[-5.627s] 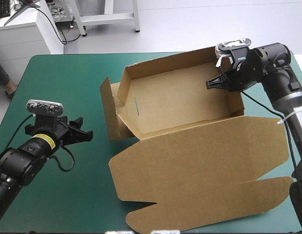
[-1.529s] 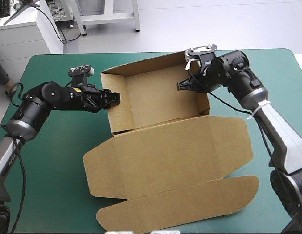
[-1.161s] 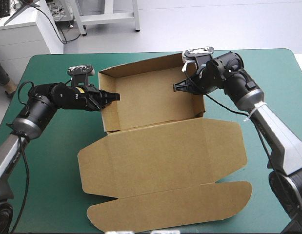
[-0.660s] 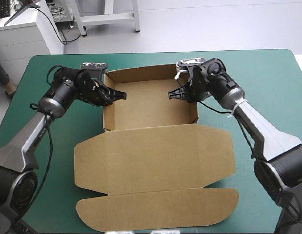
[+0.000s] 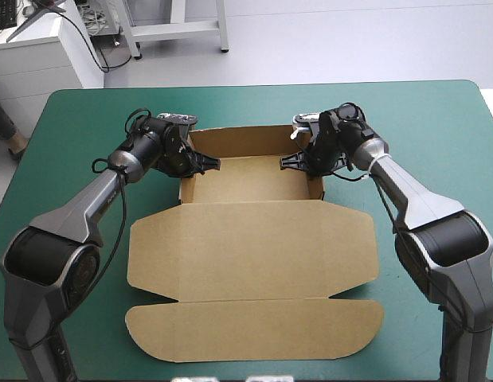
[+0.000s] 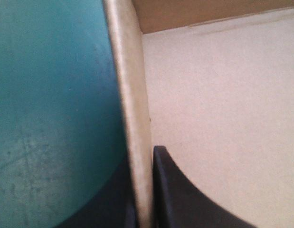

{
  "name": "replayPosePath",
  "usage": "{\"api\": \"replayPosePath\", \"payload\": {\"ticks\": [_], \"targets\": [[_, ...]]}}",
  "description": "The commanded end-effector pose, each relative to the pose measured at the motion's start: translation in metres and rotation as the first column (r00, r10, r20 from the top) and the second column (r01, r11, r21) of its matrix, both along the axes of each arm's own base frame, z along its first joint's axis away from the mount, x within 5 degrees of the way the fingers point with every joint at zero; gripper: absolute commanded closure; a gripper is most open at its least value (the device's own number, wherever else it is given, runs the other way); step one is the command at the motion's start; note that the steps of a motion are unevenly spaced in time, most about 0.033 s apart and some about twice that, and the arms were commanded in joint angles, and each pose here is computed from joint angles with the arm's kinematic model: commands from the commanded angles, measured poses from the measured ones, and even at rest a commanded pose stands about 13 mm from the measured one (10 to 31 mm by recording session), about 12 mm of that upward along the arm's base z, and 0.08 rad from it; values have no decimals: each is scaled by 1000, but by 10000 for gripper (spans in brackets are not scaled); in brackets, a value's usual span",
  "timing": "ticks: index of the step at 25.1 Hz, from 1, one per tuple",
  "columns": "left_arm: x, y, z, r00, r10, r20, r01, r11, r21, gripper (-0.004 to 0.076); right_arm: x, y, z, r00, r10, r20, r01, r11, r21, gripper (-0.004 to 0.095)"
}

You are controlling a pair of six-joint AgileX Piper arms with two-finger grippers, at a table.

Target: Fold the box

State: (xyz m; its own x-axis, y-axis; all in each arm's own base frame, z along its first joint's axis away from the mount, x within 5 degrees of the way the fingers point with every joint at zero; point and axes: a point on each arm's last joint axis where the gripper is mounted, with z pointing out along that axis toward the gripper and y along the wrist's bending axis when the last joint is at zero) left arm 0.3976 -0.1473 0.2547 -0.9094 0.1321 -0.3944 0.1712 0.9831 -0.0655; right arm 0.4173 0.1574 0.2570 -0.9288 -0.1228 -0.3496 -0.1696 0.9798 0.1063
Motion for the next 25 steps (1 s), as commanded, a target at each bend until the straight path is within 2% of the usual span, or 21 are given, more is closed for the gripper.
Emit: {"api": "replayPosePath", "payload": {"ticks": [1, 4, 7, 12, 14, 16, 19, 22, 25], "targets": [[-5, -13, 4, 998, -58, -13, 58, 998, -37, 731, 3, 1, 23, 992, 50, 114, -52, 998, 18, 927], [-5, -13, 4, 991, -133, -3, 133, 991, -15, 723, 4, 1, 24, 991, 50, 128, -53, 998, 17, 923], [-4, -14, 7, 991, -132, -2, 132, 991, -24, 622, 5, 1, 33, 987, 65, 150, -68, 998, 16, 839], [-3, -9, 19, 989, -150, -15, 150, 989, 0, 357, 6, 1, 57, 981, 83, 175, -86, 996, 11, 527], [-2, -7, 23, 990, -140, -19, 140, 990, -3, 286, 6, 0, 64, 980, 78, 185, -80, 997, 1, 449], [-2, -2, 29, 992, -125, -31, 124, 992, -8, 266, 5, -2, 71, 978, 79, 192, -78, 997, -9, 410], [-3, 3, 39, 997, -55, -53, 54, 998, -23, 268, 4, -5, 77, 979, 80, 187, -75, 997, -36, 408], [-3, 4, 64, 998, -51, -39, 50, 999, -20, 268, 1, -9, 87, 983, 79, 168, -69, 995, -66, 409], [-6, 5, 88, 998, -54, -17, 54, 998, -29, 268, -1, -10, 100, 980, 77, 181, -67, 996, -64, 408]]}}
